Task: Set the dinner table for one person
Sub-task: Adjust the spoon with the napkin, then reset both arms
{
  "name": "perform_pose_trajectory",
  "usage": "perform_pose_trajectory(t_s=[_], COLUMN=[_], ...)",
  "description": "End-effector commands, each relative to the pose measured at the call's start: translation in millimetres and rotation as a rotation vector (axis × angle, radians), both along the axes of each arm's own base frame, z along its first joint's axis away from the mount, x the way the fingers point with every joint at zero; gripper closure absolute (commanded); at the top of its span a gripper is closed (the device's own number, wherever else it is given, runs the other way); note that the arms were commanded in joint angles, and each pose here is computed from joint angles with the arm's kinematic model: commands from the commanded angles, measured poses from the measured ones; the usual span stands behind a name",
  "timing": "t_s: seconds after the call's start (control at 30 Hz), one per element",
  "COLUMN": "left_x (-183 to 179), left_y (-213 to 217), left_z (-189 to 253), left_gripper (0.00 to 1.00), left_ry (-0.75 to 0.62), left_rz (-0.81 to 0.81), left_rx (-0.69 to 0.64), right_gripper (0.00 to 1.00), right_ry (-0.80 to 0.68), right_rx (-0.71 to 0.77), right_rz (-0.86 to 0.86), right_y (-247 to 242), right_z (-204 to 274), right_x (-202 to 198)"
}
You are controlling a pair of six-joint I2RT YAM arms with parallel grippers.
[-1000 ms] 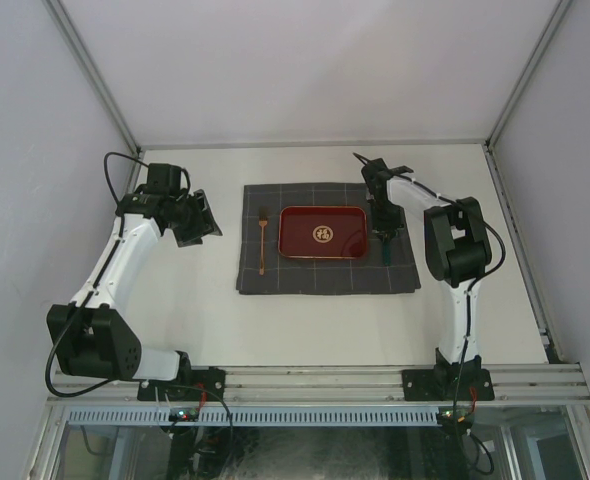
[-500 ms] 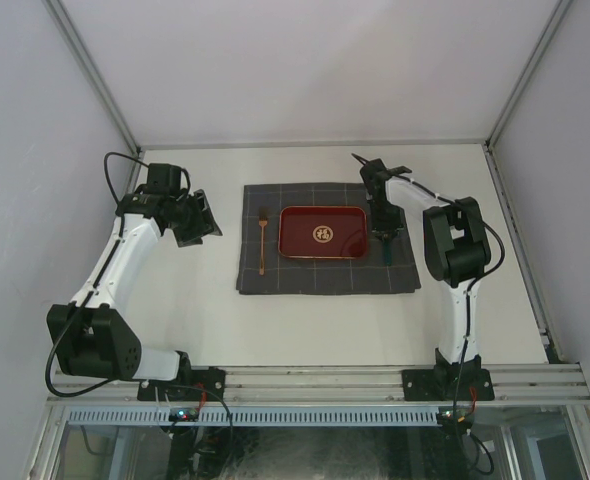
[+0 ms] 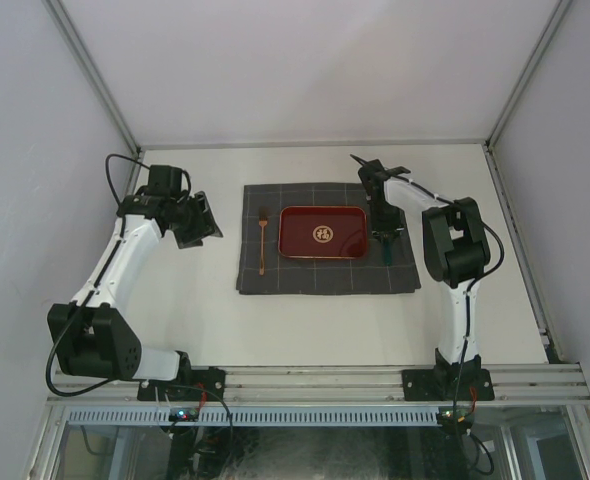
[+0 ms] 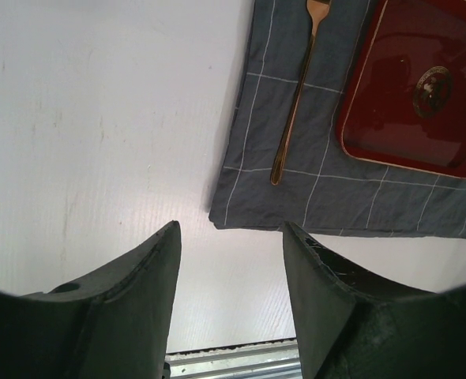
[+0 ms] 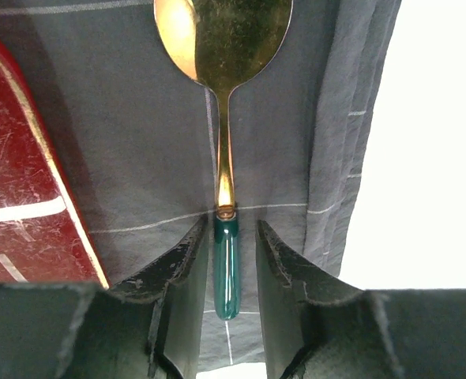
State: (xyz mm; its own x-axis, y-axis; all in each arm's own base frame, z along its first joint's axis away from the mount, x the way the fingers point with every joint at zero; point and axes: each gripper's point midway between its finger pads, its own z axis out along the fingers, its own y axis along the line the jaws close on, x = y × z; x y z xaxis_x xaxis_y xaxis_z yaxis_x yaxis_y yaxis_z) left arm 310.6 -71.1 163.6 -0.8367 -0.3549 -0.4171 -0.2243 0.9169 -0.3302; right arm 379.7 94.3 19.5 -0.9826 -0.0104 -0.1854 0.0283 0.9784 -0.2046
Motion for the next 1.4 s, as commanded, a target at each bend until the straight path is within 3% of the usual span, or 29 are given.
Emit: perform_pose_trajectory(t_s=[0.0,0.67,1.37], left_x=[2.8,-9.0,2.0], left_y=[-4.8,-5.2,2.1], left_z=[14.3,40.4,73.1], left_gripper=[0.41,0.39,0.37], left_ry=[-0.066,-0.181,-0.32], left_rz=[-0.023,-0.037,-0.044], left_rx=[-0.018,-0.03,0.014], right_gripper=[0.7,0.63,0.54], right_ry=[-0.102,-0.48,-0.698], right_rx=[0.04,0.157,0.166], right_rz=[-0.006,-0.059,-0.104], right_y=[13.9,13.3,-13.0], right_z=[38.2,175.9,223.2], right_x=[9.1,-16.9,-60.4])
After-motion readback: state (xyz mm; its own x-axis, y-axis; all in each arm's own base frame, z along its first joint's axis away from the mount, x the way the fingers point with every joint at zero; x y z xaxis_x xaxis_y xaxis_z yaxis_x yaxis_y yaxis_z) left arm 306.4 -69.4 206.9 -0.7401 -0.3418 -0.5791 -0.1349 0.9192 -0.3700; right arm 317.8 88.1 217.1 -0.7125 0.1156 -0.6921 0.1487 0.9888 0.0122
